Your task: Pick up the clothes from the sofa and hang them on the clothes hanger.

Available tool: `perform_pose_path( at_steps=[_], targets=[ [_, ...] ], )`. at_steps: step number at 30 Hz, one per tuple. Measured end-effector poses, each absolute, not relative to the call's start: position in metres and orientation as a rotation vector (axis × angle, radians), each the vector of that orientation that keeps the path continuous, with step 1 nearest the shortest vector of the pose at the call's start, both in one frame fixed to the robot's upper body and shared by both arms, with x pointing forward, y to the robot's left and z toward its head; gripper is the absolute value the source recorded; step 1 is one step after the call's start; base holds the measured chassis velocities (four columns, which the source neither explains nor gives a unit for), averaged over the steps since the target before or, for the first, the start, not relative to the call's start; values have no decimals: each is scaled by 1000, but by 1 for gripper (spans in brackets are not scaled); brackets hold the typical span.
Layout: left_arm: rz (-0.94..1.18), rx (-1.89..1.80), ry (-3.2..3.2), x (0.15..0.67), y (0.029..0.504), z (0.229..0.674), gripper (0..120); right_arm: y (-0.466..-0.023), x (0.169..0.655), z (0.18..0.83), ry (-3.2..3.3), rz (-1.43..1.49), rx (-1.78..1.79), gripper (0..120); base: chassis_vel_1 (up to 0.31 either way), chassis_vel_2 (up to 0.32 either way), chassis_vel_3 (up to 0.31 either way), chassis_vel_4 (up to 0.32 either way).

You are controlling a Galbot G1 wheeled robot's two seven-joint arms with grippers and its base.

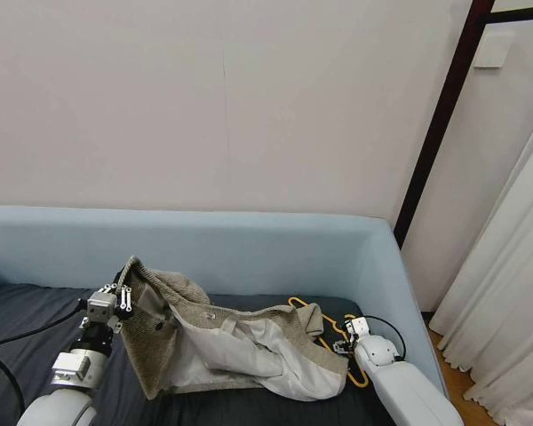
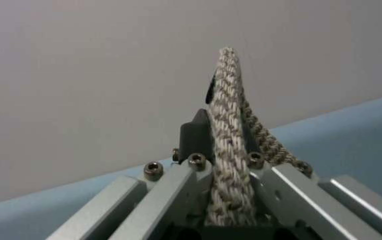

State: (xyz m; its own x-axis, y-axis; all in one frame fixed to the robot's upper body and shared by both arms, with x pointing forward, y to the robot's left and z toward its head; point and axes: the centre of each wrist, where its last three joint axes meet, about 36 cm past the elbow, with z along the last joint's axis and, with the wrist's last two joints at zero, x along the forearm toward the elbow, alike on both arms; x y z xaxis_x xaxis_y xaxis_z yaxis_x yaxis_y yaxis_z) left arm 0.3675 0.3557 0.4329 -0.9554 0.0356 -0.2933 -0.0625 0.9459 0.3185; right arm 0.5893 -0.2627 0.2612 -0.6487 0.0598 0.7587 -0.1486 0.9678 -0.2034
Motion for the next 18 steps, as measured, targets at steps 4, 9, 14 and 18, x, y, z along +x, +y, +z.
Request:
perform_pose_path(
  at_steps=[4,9,14,18],
  targets=[
    [467,-24,2803,368,354,432,0,-266,587,259,-2250,304,64,68,0,0,0,0],
    [455,-31,2810,368,352,428,0,-273,587,260,-2247,237,46,50,0,0,0,0],
    [451,-35,2812,369,352,427,0,-275,584,259,-2239,249,45,31,0,0,0,0],
    [450,-42,2812,370,352,426,0,-273,582,257,-2238,276,47,18,0,0,0,0]
  ],
)
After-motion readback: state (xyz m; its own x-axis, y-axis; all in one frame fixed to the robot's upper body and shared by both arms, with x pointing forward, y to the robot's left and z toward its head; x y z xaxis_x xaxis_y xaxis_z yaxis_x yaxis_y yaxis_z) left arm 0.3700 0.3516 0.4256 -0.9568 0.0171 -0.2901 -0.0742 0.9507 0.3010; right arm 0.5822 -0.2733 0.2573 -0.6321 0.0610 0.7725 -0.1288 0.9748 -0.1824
